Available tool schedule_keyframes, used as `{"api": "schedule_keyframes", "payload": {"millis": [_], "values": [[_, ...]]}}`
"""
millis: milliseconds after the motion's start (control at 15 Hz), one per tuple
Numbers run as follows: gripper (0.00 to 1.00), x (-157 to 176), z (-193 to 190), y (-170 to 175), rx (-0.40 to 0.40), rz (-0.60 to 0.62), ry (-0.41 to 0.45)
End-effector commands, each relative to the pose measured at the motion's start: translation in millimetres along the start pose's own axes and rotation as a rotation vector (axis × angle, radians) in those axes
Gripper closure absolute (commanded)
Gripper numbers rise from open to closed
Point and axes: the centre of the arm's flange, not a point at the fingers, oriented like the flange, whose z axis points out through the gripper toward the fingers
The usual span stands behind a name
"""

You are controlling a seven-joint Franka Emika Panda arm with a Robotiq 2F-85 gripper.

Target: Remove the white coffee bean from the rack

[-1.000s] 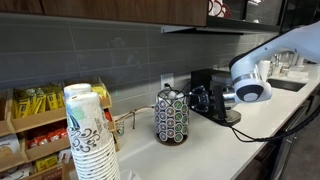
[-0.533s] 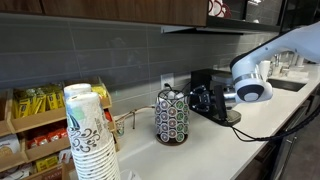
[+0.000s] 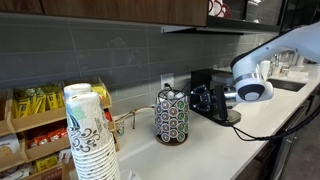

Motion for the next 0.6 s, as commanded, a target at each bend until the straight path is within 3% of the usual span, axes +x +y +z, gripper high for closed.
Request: {"api": "schedule_keyframes", "payload": {"millis": [0, 533], "values": [[0.72, 3, -13, -5, -0.003, -0.043, -0.001], [0.72, 9, -42, -19, -0.075, -0.15, 0.002]]}}
